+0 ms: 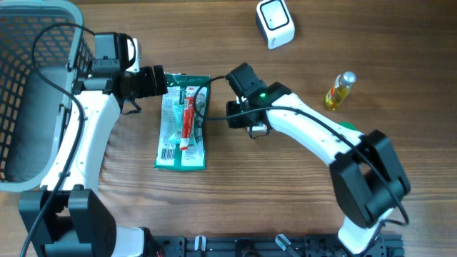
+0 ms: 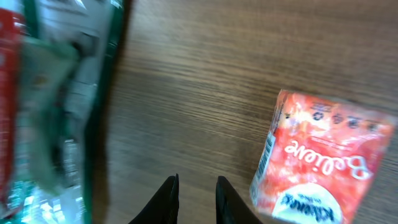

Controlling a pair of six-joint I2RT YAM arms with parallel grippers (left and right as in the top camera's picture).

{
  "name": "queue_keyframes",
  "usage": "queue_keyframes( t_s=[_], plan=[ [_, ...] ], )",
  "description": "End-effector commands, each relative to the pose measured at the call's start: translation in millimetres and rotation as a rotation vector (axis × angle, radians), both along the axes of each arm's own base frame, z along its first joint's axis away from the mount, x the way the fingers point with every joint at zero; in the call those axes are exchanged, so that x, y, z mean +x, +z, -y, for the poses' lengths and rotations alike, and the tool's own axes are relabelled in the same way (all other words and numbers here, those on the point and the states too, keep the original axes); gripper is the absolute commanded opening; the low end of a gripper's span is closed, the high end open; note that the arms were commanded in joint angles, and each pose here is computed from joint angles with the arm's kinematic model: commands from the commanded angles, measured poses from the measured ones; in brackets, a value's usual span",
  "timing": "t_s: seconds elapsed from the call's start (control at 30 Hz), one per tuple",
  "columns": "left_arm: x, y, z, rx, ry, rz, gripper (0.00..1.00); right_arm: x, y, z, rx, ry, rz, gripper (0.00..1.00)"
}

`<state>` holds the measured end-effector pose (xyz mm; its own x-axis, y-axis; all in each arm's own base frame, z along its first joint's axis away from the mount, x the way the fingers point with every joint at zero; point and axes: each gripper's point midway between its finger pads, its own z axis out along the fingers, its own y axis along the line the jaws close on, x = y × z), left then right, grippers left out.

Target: Scan the item barcode

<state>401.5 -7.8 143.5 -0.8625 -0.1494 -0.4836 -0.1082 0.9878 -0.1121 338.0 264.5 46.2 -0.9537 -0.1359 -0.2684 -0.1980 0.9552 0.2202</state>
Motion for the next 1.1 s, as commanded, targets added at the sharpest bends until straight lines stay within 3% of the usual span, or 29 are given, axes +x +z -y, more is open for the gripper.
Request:
queue_keyframes(
  t_s=[0.0,0.3,0.63,0.87,1.07],
  plan=[
    [1.9,4.4,0.0,0.001,-0.014,0.014,1.0,-10.2,-34.5,6.6,-0.056,0.004,-0.071,0.21],
    [1.9,4.4,0.0,0.001,-0.014,0.014,1.0,-16.2,-47.1,48.9,-0.276,-0.036,-0.077,0.22],
    [2.0,4.4,0.0,0.001,-0.014,0.014,1.0,-6.5,10.7,22.1,-0.155,0.162,0.031,0.22],
    [1.9,4.4,0.0,0.001,-0.014,0.014,1.0,5.0,3.1,50.9,-0.314,0.125,0.101,0.22],
    [2.0,4.4,0.0,0.001,-0.014,0.014,1.0,5.8,-0.6,51.8,-0.318,0.124,0.108,0.22]
  ],
)
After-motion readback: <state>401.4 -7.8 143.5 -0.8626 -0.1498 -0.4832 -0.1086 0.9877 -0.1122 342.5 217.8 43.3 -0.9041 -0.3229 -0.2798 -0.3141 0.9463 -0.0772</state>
